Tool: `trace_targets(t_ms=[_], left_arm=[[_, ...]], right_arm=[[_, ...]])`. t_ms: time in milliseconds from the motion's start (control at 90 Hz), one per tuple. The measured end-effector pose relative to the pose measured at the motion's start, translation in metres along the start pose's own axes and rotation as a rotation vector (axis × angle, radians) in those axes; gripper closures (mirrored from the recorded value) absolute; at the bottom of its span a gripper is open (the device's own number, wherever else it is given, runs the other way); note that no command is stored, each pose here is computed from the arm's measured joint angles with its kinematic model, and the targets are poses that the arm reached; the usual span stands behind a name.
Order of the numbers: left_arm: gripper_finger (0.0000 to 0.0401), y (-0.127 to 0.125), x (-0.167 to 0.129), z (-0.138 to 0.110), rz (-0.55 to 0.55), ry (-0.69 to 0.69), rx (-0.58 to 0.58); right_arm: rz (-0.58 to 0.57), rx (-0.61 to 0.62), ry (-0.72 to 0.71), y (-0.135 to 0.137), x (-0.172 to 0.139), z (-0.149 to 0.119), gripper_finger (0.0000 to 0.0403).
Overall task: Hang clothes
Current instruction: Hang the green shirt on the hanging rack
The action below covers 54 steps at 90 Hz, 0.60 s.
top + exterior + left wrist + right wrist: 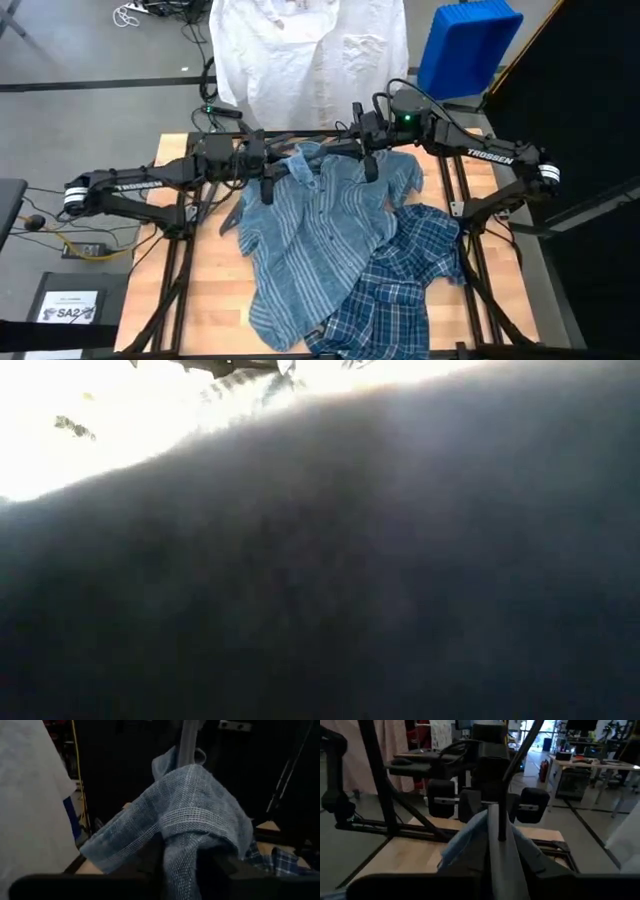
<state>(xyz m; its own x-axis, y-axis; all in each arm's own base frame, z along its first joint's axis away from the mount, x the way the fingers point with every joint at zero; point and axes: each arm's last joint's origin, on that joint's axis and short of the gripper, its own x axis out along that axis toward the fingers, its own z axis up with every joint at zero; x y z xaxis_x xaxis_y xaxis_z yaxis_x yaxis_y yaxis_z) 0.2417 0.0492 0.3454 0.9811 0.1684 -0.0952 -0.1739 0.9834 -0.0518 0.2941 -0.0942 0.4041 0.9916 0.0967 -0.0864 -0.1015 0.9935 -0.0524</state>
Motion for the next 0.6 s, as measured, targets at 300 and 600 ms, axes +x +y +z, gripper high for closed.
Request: trace_targets(t_ms=[300, 600], left_arm=[[0.0332, 0.001, 0.022, 0.004, 0.003, 0.023, 0.065], [0.0345, 0.000, 0.023, -0.001, -0.023, 0.076, 0.090]], right_arm=[[-0.020, -0.003, 0.010, -0.001, 0.000, -0.001, 0.0382], [-0.001, -0.002, 0.014, -0.001, 0.001, -0.002, 0.0382]])
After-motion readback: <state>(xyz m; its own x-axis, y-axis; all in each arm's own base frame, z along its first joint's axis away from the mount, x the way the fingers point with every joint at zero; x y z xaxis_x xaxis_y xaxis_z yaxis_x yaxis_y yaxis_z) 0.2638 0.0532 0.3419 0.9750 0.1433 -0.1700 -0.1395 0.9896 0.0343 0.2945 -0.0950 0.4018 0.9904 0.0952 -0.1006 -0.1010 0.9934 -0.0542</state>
